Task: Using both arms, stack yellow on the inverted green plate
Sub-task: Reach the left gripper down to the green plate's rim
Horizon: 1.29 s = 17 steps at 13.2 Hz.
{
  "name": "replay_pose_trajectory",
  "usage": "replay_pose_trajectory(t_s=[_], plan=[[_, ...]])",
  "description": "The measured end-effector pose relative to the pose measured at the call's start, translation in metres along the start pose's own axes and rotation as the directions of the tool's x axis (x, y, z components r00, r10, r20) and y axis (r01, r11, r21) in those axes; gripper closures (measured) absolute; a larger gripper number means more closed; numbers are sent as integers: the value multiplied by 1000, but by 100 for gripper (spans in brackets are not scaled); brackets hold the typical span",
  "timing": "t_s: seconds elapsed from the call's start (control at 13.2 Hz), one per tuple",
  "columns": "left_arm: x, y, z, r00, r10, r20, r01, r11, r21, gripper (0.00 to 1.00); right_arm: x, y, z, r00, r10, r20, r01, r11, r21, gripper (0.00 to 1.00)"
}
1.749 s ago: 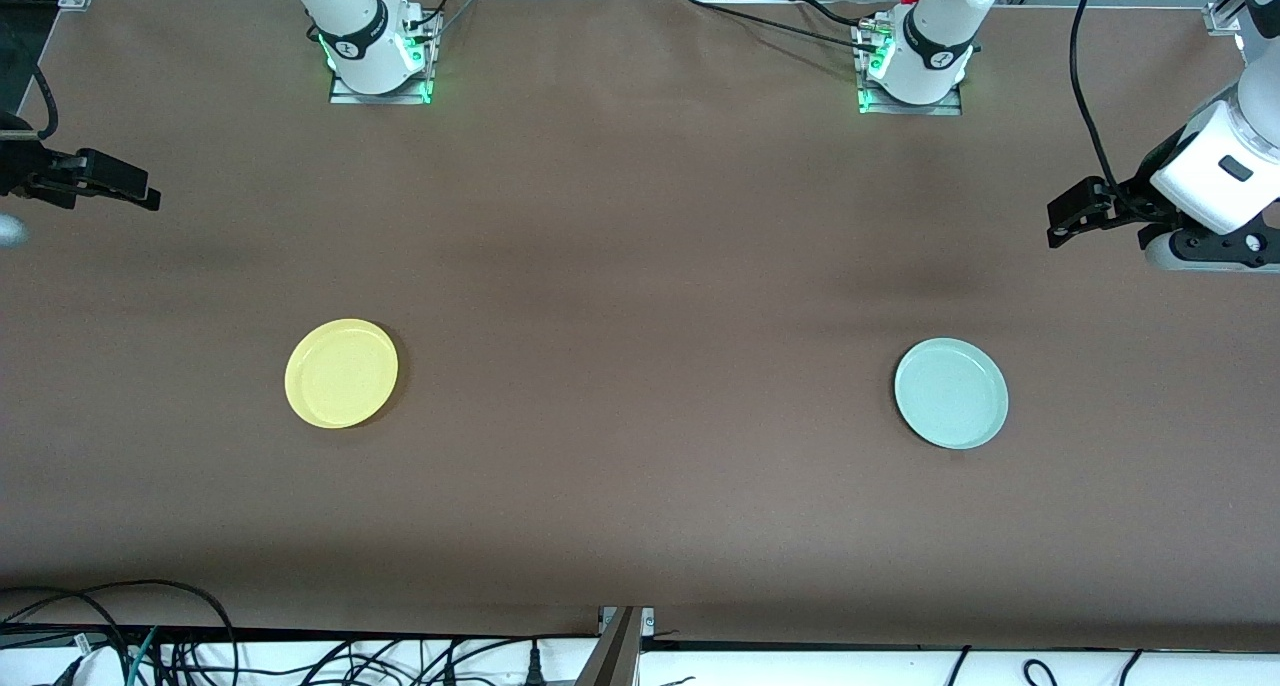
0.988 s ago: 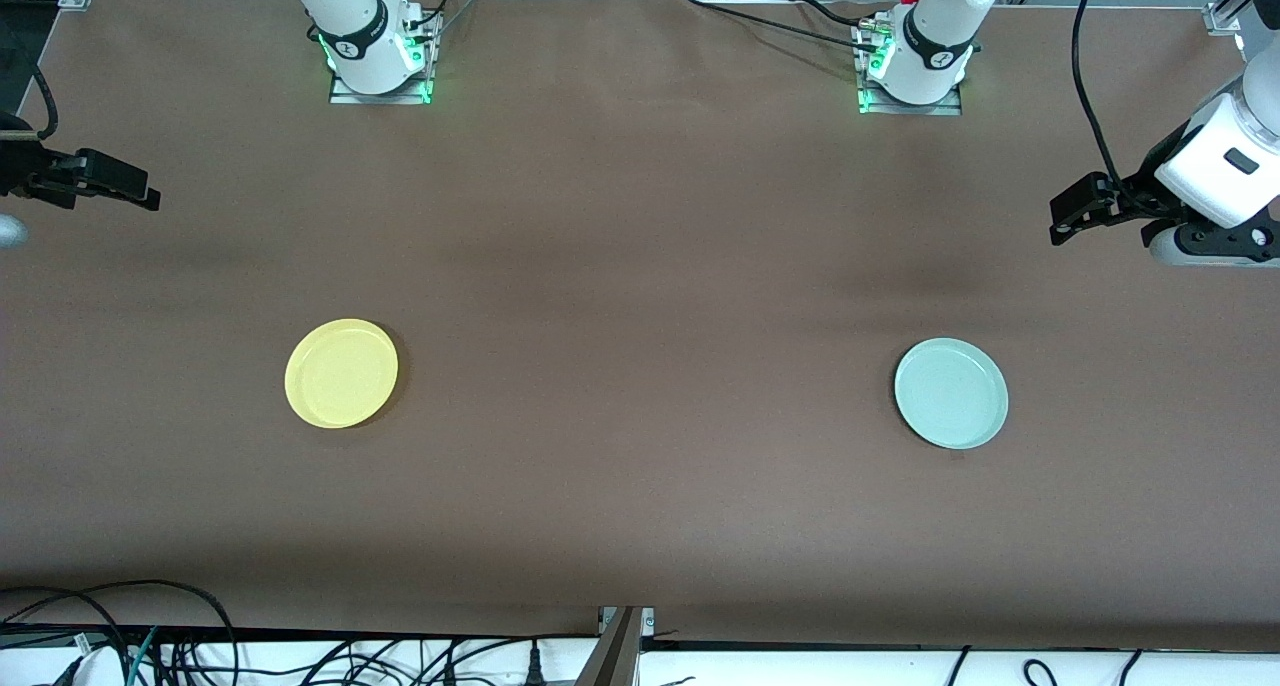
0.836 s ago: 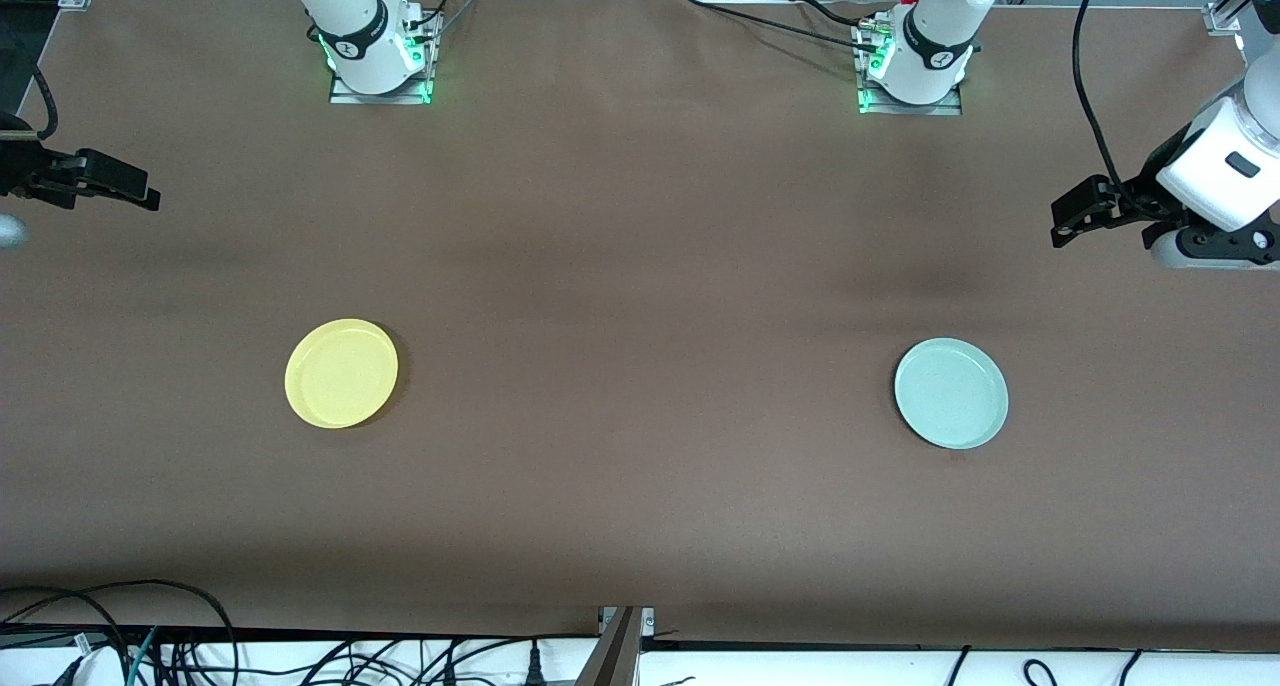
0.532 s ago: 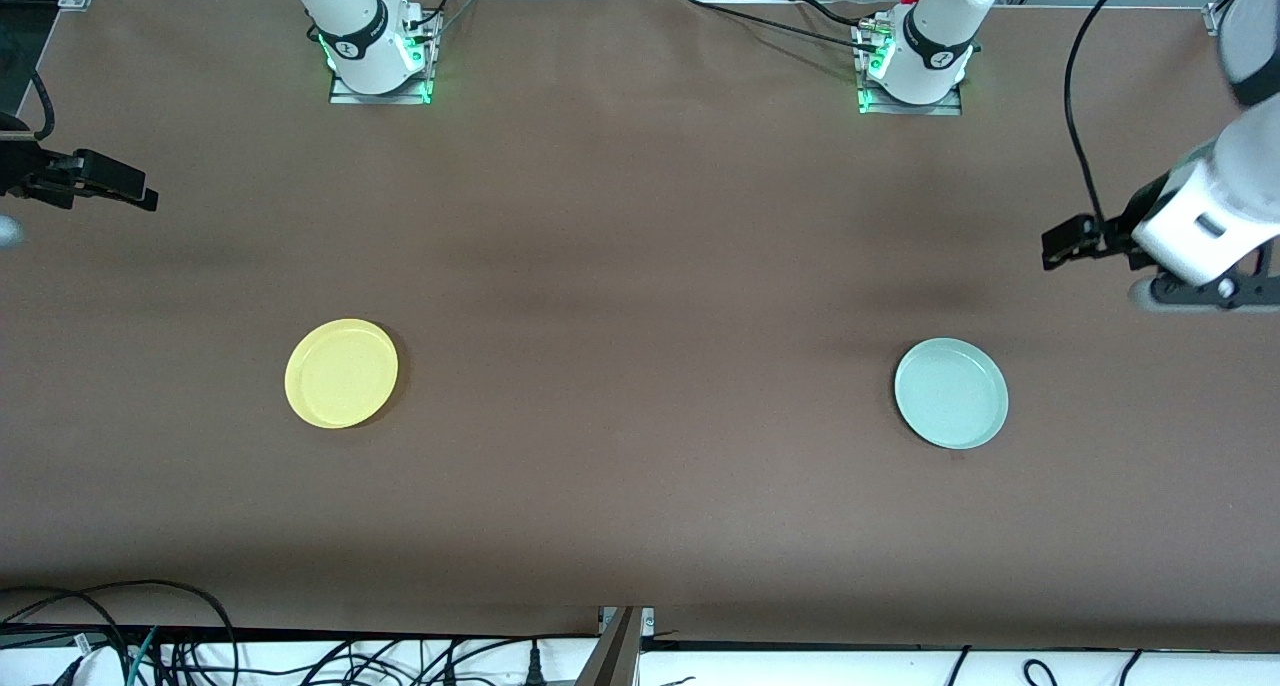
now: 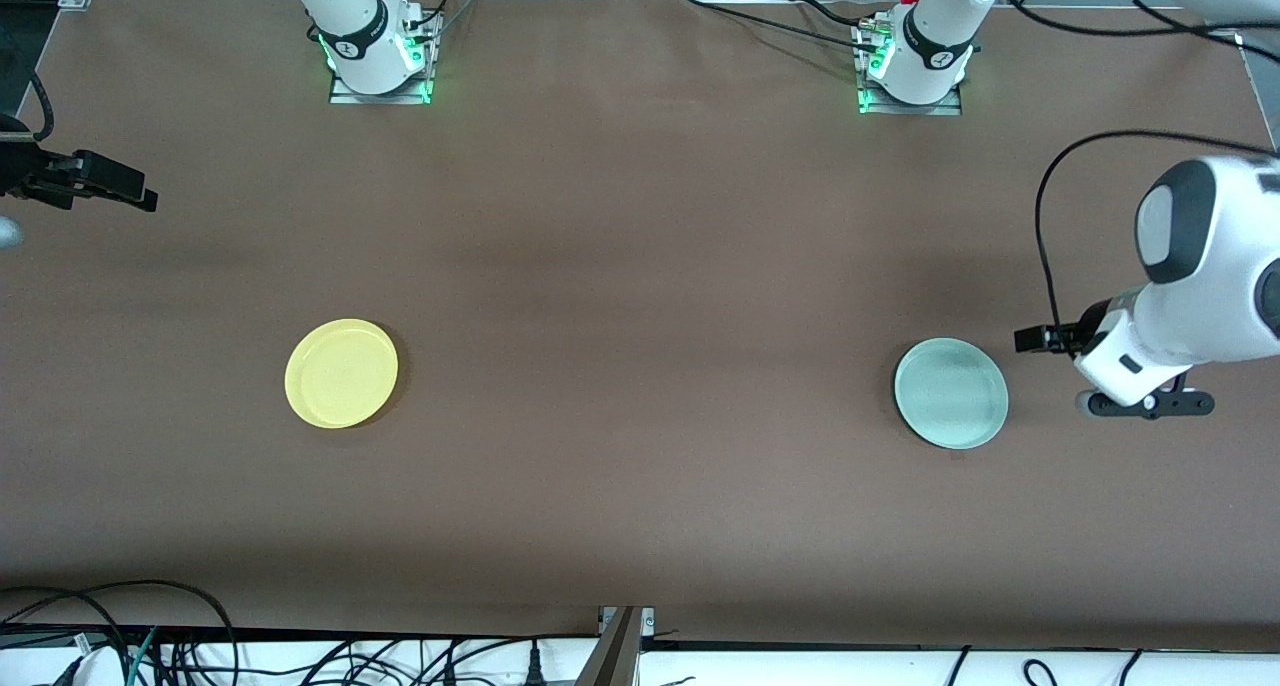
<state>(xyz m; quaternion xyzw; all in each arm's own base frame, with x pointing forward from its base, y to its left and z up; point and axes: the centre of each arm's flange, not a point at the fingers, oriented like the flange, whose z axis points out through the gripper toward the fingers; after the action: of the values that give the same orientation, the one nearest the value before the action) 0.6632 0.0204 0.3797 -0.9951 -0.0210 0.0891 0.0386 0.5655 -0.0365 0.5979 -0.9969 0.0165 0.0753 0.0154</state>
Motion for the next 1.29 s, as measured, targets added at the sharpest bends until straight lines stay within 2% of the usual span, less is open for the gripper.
replay_pose_trajectory(t_s=[0.3,0.46,0.84,0.91,0.99,1.06,1.14,1.29], plan=[[38,-31,109,998,-45,-32,44,999,-32,0,0,0,0,1000,0,1,0,1000,0,0],[46,-31,157,998,-48,-46,46,998,-44,0,0,0,0,1000,0,1,0,1000,0,0],[35,-25,203,996,-43,-73,39,998,-57,1,0,0,0,1000,1,1,-1,1000,0,0],[32,-24,208,997,-40,-73,36,998,-58,5,0,1,0,1000,3,0,-3,1000,0,0],[30,-24,211,997,-33,-71,29,998,-58,17,0,5,0,1000,9,0,-9,1000,2,0],[30,-24,210,997,-21,-74,17,998,-58,24,0,9,0,1000,17,0,-17,1000,13,0],[30,-24,209,997,-12,-77,8,998,-58,24,0,13,0,1000,26,-2,-26,999,32,0],[30,-24,206,997,7,-81,-11,998,-56,45,-1,22,-1,999,44,-3,-44,998,53,0]])
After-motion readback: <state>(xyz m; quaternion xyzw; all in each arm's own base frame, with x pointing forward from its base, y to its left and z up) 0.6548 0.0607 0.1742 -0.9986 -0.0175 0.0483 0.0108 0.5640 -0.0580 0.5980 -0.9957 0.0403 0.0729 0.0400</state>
